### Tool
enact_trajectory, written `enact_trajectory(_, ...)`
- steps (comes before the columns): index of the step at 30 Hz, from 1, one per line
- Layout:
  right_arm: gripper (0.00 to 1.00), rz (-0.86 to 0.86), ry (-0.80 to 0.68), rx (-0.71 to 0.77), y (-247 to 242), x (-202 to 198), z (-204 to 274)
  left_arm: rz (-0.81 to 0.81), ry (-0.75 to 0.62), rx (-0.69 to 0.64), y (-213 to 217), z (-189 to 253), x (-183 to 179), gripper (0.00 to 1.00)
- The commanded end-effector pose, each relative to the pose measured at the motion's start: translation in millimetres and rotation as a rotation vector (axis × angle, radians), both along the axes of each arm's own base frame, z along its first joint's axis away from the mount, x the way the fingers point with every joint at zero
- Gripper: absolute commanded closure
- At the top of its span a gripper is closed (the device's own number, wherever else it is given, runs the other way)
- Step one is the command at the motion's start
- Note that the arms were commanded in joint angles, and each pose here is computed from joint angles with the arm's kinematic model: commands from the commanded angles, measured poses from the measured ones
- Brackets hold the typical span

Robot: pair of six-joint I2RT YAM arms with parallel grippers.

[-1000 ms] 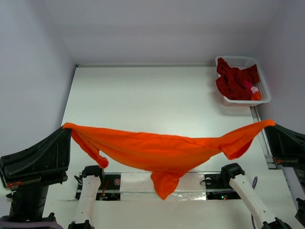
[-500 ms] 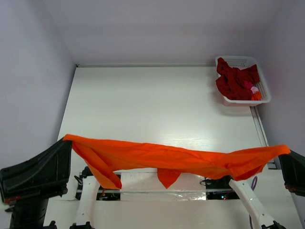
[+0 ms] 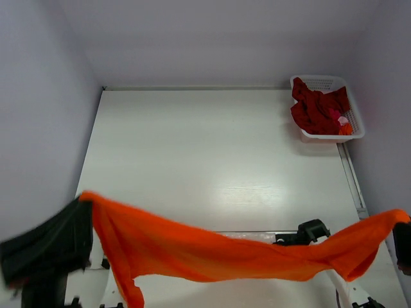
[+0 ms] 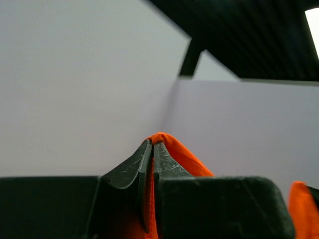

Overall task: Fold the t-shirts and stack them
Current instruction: Flatten the tshirt out

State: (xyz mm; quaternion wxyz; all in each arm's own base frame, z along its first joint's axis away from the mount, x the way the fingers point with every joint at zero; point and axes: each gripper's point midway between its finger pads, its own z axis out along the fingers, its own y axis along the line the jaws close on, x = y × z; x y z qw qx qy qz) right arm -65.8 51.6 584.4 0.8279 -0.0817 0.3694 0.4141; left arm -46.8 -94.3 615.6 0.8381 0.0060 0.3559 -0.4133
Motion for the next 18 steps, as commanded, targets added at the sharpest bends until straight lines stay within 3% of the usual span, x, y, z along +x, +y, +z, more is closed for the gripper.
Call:
enact_trajectory(1,1.0,-0.104,0.211,-0.033,10.7,99.4,-16.5,0.063,0.222,-0.016,17.2,-31.1,122.4,1.0)
enact_trajectory(5,1.0,-0.187,0.34,-0.041,18.5,181.2,-23.6,0.14,0.434,-0.022,35.7,-75.5,230.4,1.0)
enact_trajectory(11,1.0,-0.258,0.536,-0.098,43.3,307.9,-56.9,0.202,0.679,-0.026,53.6,-148.7,346.1,1.0)
enact_trajectory(14,1.0,-0.262,0.603,-0.123,55.0,349.5,-75.0,0.23,0.771,-0.019,60.8,-184.5,386.5,1.0)
enact_trajectory(18,1.0,-0.274,0.661,-0.157,65.4,389.2,-87.3,0.233,0.8,-0.002,61.7,-194.9,402.4,1.0)
